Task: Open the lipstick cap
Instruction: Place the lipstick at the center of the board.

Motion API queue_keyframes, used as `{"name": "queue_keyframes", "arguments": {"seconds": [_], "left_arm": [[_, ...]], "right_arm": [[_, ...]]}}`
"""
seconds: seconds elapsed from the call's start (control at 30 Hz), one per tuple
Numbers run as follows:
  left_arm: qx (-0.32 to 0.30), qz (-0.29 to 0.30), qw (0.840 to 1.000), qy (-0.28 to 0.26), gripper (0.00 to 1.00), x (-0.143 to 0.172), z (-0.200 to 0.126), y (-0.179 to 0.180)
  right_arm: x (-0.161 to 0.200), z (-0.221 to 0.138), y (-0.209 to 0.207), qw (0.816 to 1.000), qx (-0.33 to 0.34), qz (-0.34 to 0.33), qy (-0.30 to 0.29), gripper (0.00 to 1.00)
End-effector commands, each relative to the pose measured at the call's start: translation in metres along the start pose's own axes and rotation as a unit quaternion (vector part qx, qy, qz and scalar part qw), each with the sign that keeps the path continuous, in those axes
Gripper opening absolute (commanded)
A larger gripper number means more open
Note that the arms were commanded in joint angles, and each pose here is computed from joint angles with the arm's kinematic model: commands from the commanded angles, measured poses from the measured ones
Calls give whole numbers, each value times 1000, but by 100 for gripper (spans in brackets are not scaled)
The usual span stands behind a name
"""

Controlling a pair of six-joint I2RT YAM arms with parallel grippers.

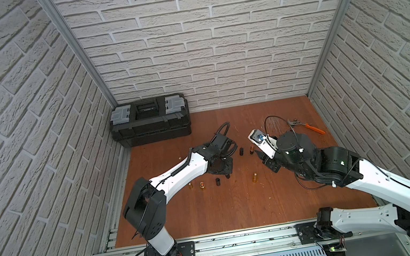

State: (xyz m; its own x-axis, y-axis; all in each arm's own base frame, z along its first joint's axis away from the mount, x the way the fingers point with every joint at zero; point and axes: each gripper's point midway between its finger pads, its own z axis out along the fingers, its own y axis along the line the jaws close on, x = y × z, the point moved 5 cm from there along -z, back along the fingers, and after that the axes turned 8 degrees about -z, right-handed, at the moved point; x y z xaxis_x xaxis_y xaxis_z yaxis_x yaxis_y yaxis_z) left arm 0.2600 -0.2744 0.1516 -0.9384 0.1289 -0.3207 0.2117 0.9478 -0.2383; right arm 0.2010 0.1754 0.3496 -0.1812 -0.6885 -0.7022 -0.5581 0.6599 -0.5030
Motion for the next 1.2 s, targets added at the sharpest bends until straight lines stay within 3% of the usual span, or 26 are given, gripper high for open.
{"name": "queue_keyframes", "arguments": {"seconds": [0.0, 0.27, 1.17], "left_arm": [[-6, 27, 998, -53, 19, -15, 4, -10], [-38, 60, 997, -33, 19, -7, 25, -14], [-58, 76, 995, -9, 21, 18, 49, -10]], "right_arm": [[6, 6, 0, 1000, 15, 8, 13, 42], [8, 19, 9, 1000, 6, 3, 25, 42], [10, 30, 16, 999, 1, -9, 40, 42]]}}
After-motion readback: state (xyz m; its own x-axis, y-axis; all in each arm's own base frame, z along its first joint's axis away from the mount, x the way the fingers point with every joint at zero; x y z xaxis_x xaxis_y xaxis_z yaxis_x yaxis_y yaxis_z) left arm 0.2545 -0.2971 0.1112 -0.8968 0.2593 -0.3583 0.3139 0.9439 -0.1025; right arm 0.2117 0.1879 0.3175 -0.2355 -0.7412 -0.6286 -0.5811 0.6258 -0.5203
